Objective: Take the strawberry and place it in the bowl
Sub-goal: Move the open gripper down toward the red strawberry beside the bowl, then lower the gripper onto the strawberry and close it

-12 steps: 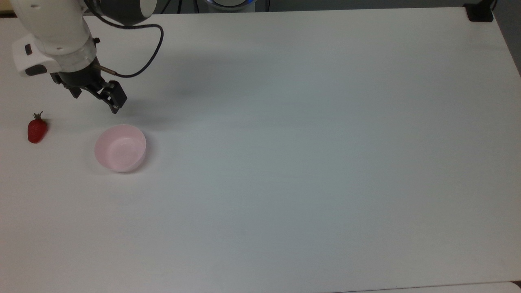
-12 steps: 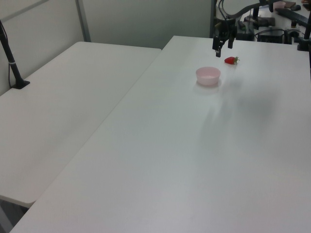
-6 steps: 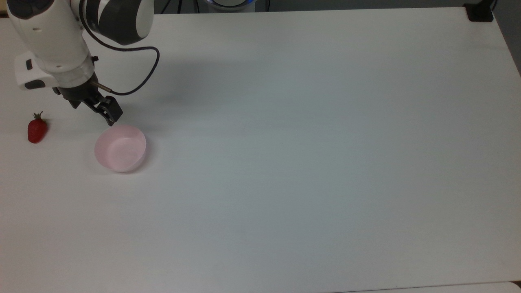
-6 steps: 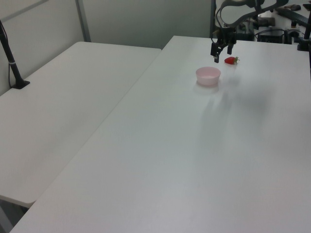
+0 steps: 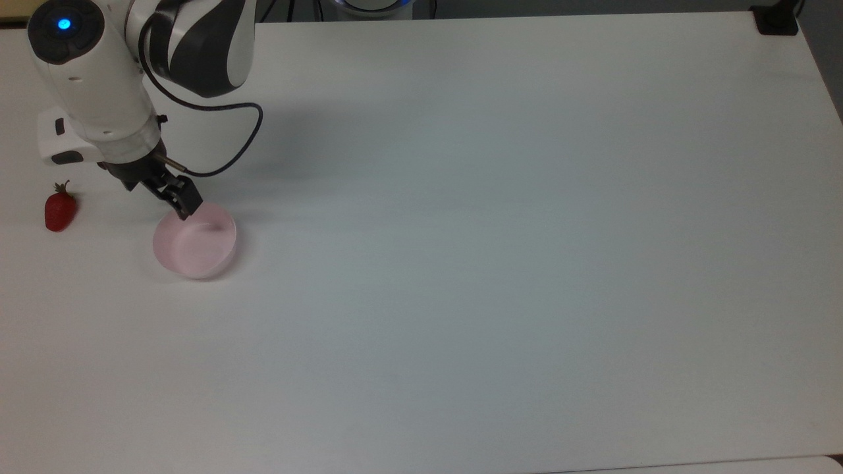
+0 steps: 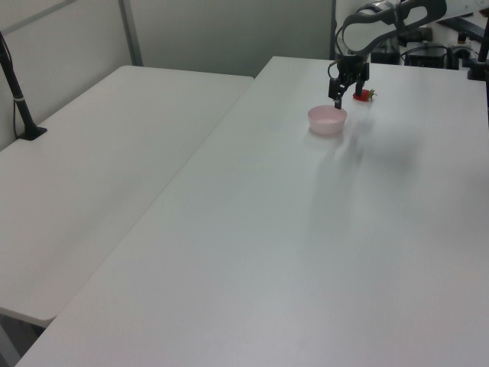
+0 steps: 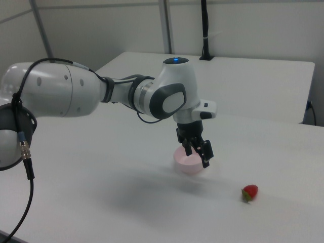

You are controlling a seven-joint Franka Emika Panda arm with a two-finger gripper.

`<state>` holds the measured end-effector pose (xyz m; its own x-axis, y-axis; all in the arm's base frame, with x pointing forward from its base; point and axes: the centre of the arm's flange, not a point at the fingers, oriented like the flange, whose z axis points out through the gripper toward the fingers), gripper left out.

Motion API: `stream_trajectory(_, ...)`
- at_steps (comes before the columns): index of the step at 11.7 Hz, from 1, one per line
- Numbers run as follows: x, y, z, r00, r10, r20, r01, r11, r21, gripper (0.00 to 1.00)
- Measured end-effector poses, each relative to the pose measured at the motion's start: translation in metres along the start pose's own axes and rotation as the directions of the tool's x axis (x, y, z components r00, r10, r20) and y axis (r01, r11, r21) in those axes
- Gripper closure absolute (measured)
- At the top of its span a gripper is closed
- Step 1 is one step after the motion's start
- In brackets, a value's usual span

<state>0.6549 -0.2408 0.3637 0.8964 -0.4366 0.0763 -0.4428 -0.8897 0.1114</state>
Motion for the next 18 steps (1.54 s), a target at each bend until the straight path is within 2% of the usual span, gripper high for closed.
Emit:
stream_trajectory(1, 0.002, -0.001, 0.004, 1.0, 0.015, -0.012, -0.015, 1.0, 0.001, 0.05)
stream_trajectory(9, 0.01, 0.031, 0.0, 0.997, 0.073, -0.028, -0.074, 0.997, -0.001, 0.04)
stream_trajectory(13, 0.02, 0.095, -0.011, 0.991, 0.119, -0.058, -0.119, 0.993, -0.007, 0.04)
stream_trajectory(16, 0.022, 0.13, 0.002, 0.99, 0.12, -0.079, -0.121, 0.993, -0.014, 0.04)
stream_trajectory(18, 0.028, 0.136, 0.038, 0.988, 0.113, -0.109, -0.116, 0.993, -0.02, 0.04)
